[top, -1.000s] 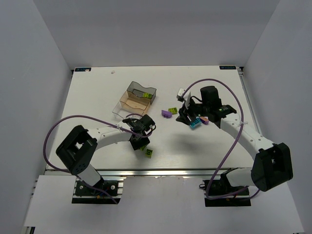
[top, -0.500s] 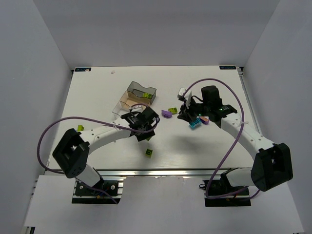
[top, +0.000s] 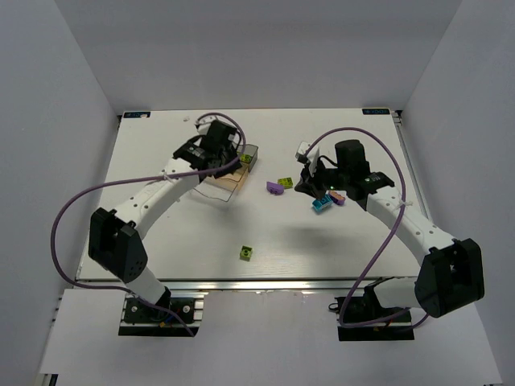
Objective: Sort the legos into containers by color
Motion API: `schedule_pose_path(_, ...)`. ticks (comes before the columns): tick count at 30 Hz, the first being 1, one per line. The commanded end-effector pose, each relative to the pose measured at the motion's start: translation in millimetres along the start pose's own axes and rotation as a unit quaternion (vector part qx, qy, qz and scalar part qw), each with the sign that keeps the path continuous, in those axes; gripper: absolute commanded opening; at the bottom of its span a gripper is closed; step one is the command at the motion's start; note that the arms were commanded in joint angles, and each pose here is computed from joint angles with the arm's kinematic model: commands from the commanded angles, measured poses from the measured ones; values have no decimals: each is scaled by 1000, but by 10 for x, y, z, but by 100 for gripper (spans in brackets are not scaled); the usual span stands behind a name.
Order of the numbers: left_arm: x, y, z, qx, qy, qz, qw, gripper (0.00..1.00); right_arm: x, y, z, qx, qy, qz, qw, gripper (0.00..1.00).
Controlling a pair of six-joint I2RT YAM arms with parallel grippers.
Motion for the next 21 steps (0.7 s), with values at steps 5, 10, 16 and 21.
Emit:
schedule_pose_path(5, 245, -768, 33, 27, 12, -43, 999, 7, -111, -169, -47, -6, 26, -32, 999, 6)
schedule_pose_path(10, 477, -1049, -6, 29, 20, -62, 997, 8, -117, -121, -46, 0, 31, -31, 999, 6)
schedule_pose_path(16, 809, -1247, -50, 25, 32, -74, 996, 8, -100, -120, -53, 1, 30, -37, 999, 9)
schedule_pose_path(21, 1151, -1265, -56, 23, 33, -66, 997, 8, -87, -104, -56, 1, 30, -37, 999, 10)
Point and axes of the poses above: each gripper's point midway between its finger pads, its own x axis out along the fingers, its own z axis along the line the jaws close on, y = z × x, the point moved 6 cm from there along -x, back along the fingers, and after that the axes turned 1 degree about -x, right-handed, at the moved point
